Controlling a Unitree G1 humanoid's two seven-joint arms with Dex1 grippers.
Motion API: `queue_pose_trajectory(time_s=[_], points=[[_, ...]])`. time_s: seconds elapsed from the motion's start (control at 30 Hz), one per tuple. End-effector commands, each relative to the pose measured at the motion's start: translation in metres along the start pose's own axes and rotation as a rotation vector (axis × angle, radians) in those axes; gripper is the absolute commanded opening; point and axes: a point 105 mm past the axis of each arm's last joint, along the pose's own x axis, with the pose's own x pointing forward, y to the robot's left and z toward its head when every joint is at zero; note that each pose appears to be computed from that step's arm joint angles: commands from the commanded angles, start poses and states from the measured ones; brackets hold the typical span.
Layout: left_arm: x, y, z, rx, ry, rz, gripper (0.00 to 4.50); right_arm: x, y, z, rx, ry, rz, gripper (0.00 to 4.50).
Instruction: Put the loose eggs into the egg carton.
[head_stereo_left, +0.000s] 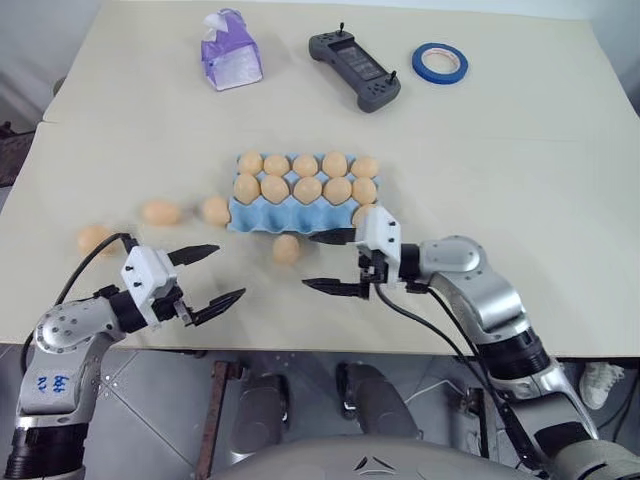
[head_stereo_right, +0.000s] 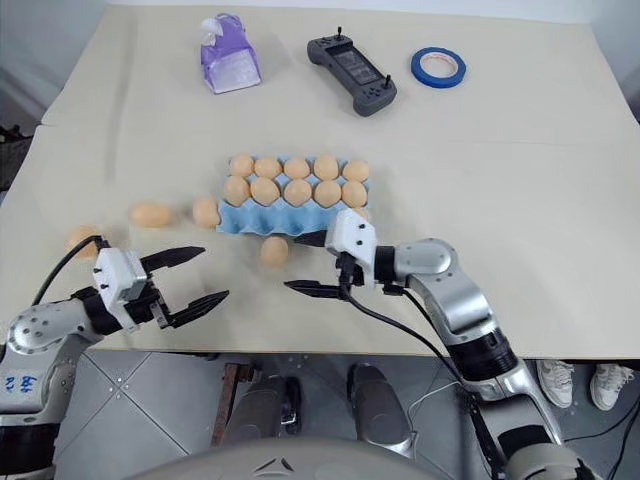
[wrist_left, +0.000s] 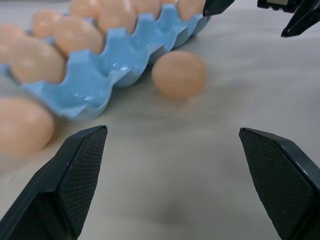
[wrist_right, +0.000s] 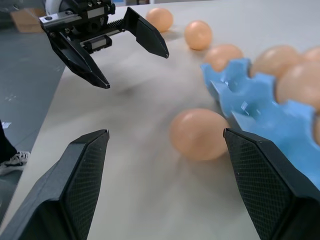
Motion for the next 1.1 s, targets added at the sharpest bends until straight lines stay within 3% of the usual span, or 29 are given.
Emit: queue_pose_trajectory(time_s=[0.03,0.57,0.83,1.1], points=[[-0.015,0.005,0.009,0.031,-0.014,0.045,4.5,0.02,0.002,0.008,-0.063,-0.013,0.043,3.82],[-0.033,0.003,0.0,-0.022,0.003,0.162,4.5,0.103,-0.007,0.007,-0.165,0.023,0.081,3.82],[-0.034,0.003,0.0,-0.024,0.004,0.18,4.5,0.109,-0.009,-0.01,-0.187,0.089,0.102,3.82],[-0.034,0.003,0.0,-0.022,0.006,0.178,4.5,0.097,0.011,-0.017,-0.19,0.119,0.275,3.82]])
